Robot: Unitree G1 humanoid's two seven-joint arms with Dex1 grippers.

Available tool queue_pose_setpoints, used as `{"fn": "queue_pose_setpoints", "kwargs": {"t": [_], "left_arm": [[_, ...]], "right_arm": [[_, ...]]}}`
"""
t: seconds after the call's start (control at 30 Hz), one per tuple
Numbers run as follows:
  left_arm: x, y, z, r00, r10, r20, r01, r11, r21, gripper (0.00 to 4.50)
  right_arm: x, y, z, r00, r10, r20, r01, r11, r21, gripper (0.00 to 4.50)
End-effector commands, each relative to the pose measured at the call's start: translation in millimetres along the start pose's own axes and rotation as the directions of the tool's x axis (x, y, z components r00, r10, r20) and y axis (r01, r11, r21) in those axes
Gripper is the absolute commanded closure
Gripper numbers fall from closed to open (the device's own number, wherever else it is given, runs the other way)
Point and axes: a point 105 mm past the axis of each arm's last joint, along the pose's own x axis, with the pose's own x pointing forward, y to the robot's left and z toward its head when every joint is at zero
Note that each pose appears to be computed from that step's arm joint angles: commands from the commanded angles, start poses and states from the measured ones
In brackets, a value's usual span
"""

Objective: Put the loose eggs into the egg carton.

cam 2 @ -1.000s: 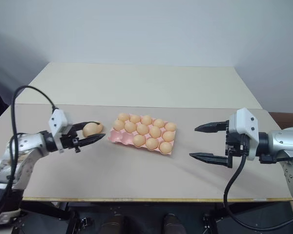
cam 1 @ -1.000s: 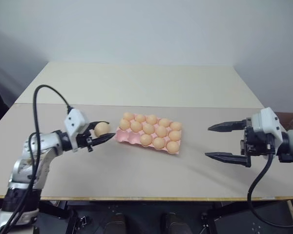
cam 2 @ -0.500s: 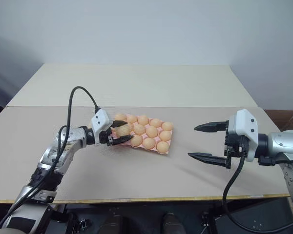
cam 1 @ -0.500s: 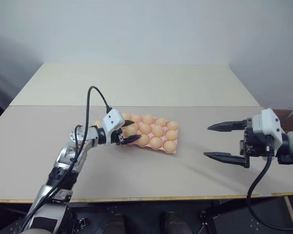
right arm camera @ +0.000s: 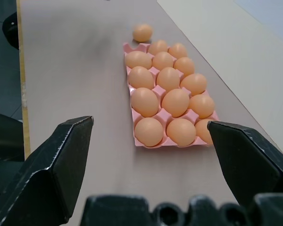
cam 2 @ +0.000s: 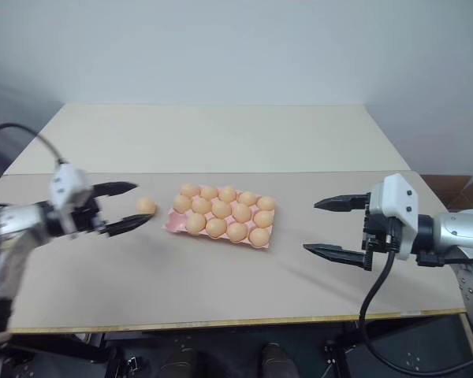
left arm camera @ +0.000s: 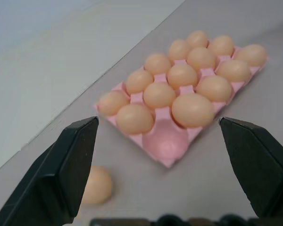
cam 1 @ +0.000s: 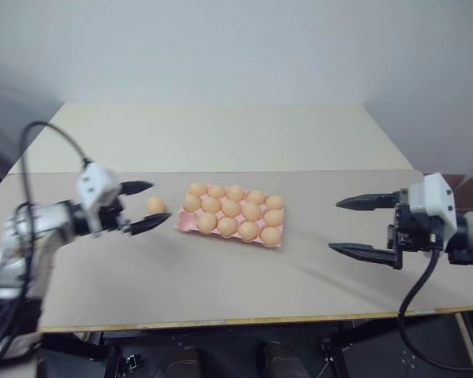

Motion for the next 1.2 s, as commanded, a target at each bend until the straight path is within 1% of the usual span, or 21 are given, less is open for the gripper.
{"fn": "queue_pose_setpoints", "kwargs": {"t": [0.03, 0.13, 0.23, 0.3, 0.47, 0.6, 0.73, 0.87, 0.97, 1.07, 1.13, 1.2], "left_arm": [[-31.0, 2.6, 17.6, 0.996, 0.083, 0.038, -0.085, 0.995, 0.048, 0.04], [-57.0, -2.6, 13.4, 0.993, 0.116, 0.015, -0.116, 0.993, 0.001, 0.04], [-67.3, -8.9, 8.4, 0.989, 0.144, -0.010, -0.145, 0.989, -0.026, 0.04], [-67.0, -11.1, 5.7, 0.987, 0.158, -0.022, -0.159, 0.987, -0.031, 0.04], [-57.9, -16.3, 2.6, 0.988, 0.151, -0.008, -0.151, 0.987, -0.058, 0.04], [-45.5, 1.6, -4.6, 0.975, 0.221, -0.035, -0.223, 0.971, -0.088, 0.04], [-12.7, 29.0, -11.6, 0.952, 0.299, -0.064, -0.305, 0.945, -0.116, 0.04], [31.5, 56.7, -16.8, 0.922, 0.379, -0.071, -0.386, 0.905, -0.178, 0.04], [65.2, 65.8, -21.1, 0.917, 0.389, -0.088, -0.399, 0.896, -0.198, 0.04], [91.9, 74.7, -24.4, 0.911, 0.400, -0.099, -0.412, 0.886, -0.214, 0.04], [105.3, 83.1, -31.2, 0.895, 0.425, -0.137, -0.446, 0.864, -0.235, 0.04], [116.3, 86.6, -42.4, 0.880, 0.433, -0.195, -0.469, 0.856, -0.217, 0.04]], "right_arm": [[-0.4, -1.4, 6.1, 1.000, 0.006, 0.022, -0.005, 0.999, -0.039, 0.00], [-4.1, -1.6, 2.2, 1.000, 0.010, 0.011, -0.010, 1.000, -0.023, 0.00], [-7.0, -1.1, -0.8, 1.000, 0.015, -0.003, -0.015, 1.000, -0.015, 0.00], [-6.9, -1.0, 0.6, 1.000, 0.019, -0.001, -0.019, 1.000, -0.017, 0.00], [-5.9, -0.2, 4.2, 1.000, 0.030, 0.005, -0.030, 0.999, -0.021, 0.00], [-6.1, -4.4, 6.6, 1.000, 0.009, 0.004, -0.008, 0.999, -0.034, 0.00], [-5.6, -4.7, 8.5, 1.000, 0.011, 0.005, -0.010, 0.999, -0.047, 0.00], [-1.5, -9.1, 10.1, 1.000, -0.027, 0.015, 0.028, 0.997, -0.070, 0.00], [-0.1, -8.1, 12.6, 0.999, -0.028, 0.027, 0.030, 0.997, -0.077, 0.00], [-0.3, -7.2, 13.6, 0.999, -0.033, 0.031, 0.035, 0.996, -0.082, 0.00], [-0.4, -6.4, 13.7, 0.999, -0.036, 0.032, 0.039, 0.996, -0.082, 0.00], [-0.4, -5.2, 13.8, 0.999, -0.040, 0.034, 0.043, 0.996, -0.082, 0.00]]}}
